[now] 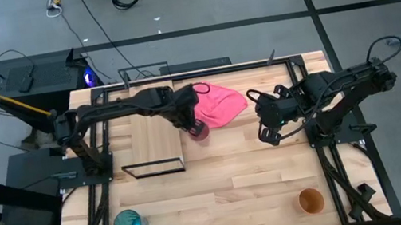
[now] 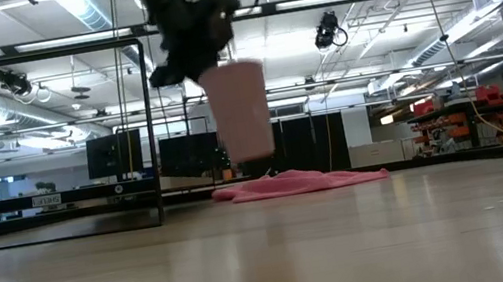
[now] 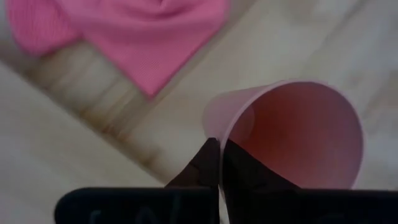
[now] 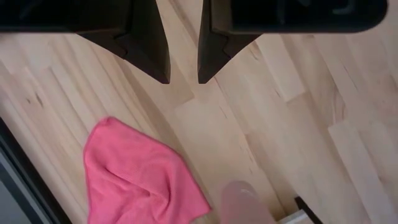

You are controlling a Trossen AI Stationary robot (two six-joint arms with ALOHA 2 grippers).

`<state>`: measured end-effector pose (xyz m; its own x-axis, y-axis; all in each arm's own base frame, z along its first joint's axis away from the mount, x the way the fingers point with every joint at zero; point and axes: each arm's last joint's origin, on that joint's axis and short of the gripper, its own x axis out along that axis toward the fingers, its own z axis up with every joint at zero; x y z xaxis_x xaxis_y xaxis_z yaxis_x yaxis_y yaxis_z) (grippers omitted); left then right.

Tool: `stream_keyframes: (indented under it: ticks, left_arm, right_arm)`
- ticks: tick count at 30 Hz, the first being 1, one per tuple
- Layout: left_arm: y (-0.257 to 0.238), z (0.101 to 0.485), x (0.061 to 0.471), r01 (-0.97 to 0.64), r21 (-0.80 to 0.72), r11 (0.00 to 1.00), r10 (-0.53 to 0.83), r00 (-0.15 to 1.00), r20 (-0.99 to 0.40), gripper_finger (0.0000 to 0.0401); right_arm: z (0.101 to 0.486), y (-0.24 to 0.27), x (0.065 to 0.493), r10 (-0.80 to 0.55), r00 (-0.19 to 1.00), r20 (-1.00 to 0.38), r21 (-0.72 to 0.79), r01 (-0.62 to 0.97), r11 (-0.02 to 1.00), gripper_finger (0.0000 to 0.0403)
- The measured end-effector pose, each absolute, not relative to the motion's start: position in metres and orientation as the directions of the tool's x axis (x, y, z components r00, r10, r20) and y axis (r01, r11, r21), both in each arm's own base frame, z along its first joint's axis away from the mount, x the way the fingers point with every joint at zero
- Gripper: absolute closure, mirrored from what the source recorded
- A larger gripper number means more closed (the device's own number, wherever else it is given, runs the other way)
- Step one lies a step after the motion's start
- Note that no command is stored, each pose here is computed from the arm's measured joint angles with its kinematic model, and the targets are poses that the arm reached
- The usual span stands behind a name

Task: Stack small to large cups/mugs on shelf
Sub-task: Put the pink cup on the shelf

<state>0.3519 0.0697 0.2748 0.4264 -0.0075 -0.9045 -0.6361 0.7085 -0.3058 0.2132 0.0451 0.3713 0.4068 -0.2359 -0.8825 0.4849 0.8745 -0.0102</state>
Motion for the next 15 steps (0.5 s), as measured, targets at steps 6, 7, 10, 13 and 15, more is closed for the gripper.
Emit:
stream_keyframes:
  ticks: [6,7,10,13,15]
  left_arm:
    - [0.07,0.347,0.344,-0.65,-0.205,0.731,0.124,0.422,-0.898,0.0392]
    - [0.071,0.358,0.339,-0.664,-0.18,0.726,0.154,0.412,-0.898,0.0392]
    - [0.074,0.389,0.323,-0.703,-0.109,0.703,0.236,0.375,-0.897,0.0392]
    - [0.08,0.412,0.306,-0.737,-0.074,0.672,0.273,0.339,-0.9,0.0392]
    - [0.086,0.422,0.294,-0.772,-0.07,0.631,0.278,0.31,-0.909,0.0392]
  right_arm:
    - [0.372,0.049,0.21,-0.228,0.408,-0.884,-0.016,0.461,0.887,0.0313]
    - [0.373,0.05,0.208,-0.225,0.41,-0.884,-0.016,0.454,0.891,0.0313]
    - [0.376,0.054,0.2,-0.21,0.424,-0.881,-0.01,0.428,0.904,0.0313]
    - [0.381,0.058,0.191,-0.189,0.453,-0.872,0.009,0.4,0.916,0.0313]
    - [0.384,0.06,0.186,-0.175,0.469,-0.865,0.021,0.384,0.923,0.0313]
